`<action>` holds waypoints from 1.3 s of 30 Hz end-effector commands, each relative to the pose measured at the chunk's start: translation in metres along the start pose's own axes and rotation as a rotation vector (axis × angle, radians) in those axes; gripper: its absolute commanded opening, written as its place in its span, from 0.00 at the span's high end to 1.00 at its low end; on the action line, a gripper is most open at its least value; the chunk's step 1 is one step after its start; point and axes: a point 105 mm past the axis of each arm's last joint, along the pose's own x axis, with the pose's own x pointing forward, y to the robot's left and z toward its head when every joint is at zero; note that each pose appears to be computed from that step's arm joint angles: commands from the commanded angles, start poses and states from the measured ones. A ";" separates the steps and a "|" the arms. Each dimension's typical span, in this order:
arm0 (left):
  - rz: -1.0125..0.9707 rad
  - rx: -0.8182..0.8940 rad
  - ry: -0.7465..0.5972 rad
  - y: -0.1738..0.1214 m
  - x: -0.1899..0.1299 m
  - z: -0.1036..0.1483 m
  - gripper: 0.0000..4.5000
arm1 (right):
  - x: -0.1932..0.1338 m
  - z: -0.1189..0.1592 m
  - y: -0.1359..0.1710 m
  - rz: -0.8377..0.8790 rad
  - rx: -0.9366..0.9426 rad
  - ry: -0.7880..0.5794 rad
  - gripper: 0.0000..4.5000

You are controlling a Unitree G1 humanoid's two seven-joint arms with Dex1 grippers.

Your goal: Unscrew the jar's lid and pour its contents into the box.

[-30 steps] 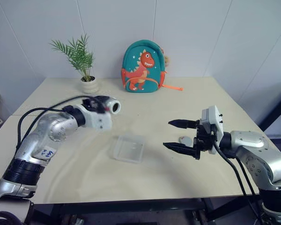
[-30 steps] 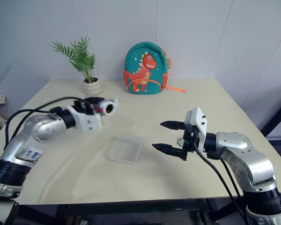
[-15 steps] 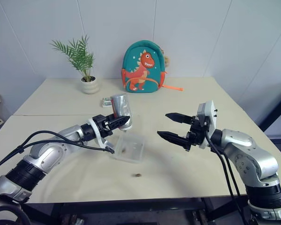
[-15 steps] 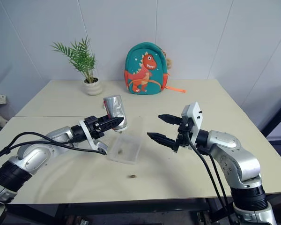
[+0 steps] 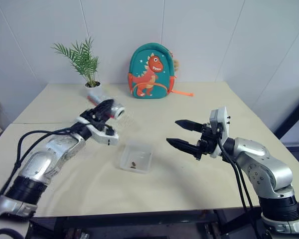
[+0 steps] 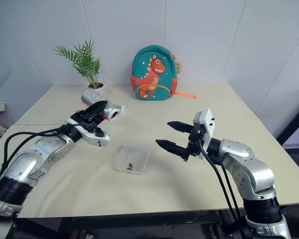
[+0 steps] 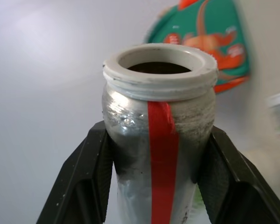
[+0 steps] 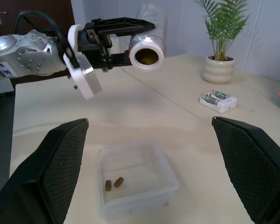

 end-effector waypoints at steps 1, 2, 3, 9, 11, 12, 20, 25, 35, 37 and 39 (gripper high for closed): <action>-0.012 -0.494 0.110 0.016 -0.019 -0.031 0.51 | -0.004 0.011 0.001 0.023 -0.018 -0.022 0.01; -0.026 -0.577 0.114 0.014 -0.023 -0.031 0.51 | -0.005 0.010 0.002 0.030 -0.016 -0.016 0.01; -0.028 -0.678 0.112 0.013 -0.029 -0.031 0.51 | -0.005 0.009 0.003 0.041 -0.018 -0.006 0.01; -0.090 -1.078 0.233 -0.012 -0.063 -0.039 0.51 | -0.006 0.001 0.010 0.088 -0.018 0.050 0.01; -0.076 -1.151 0.229 -0.012 -0.071 -0.039 0.51 | -0.006 -0.002 0.013 0.098 -0.012 0.064 0.01; -0.079 -1.204 0.221 -0.014 -0.076 -0.038 0.51 | -0.005 -0.003 0.014 0.102 -0.008 0.071 0.01; -0.176 -1.365 0.185 -0.044 -0.087 -0.023 0.51 | -0.006 -0.004 0.020 0.120 0.009 0.099 0.01; -0.167 -1.407 0.132 -0.053 -0.085 -0.022 0.51 | -0.009 -0.003 0.017 0.105 -0.001 0.112 0.01; -0.167 -1.392 0.167 -0.072 -0.086 -0.037 0.26 | -0.014 -0.012 0.012 0.080 -0.018 0.142 0.00; -0.171 -1.389 0.159 -0.072 -0.086 -0.037 0.13 | -0.014 -0.013 0.012 0.081 -0.024 0.144 0.00; -0.176 -1.381 0.157 -0.072 -0.088 -0.036 0.00 | -0.013 -0.014 0.012 0.088 -0.031 0.143 0.00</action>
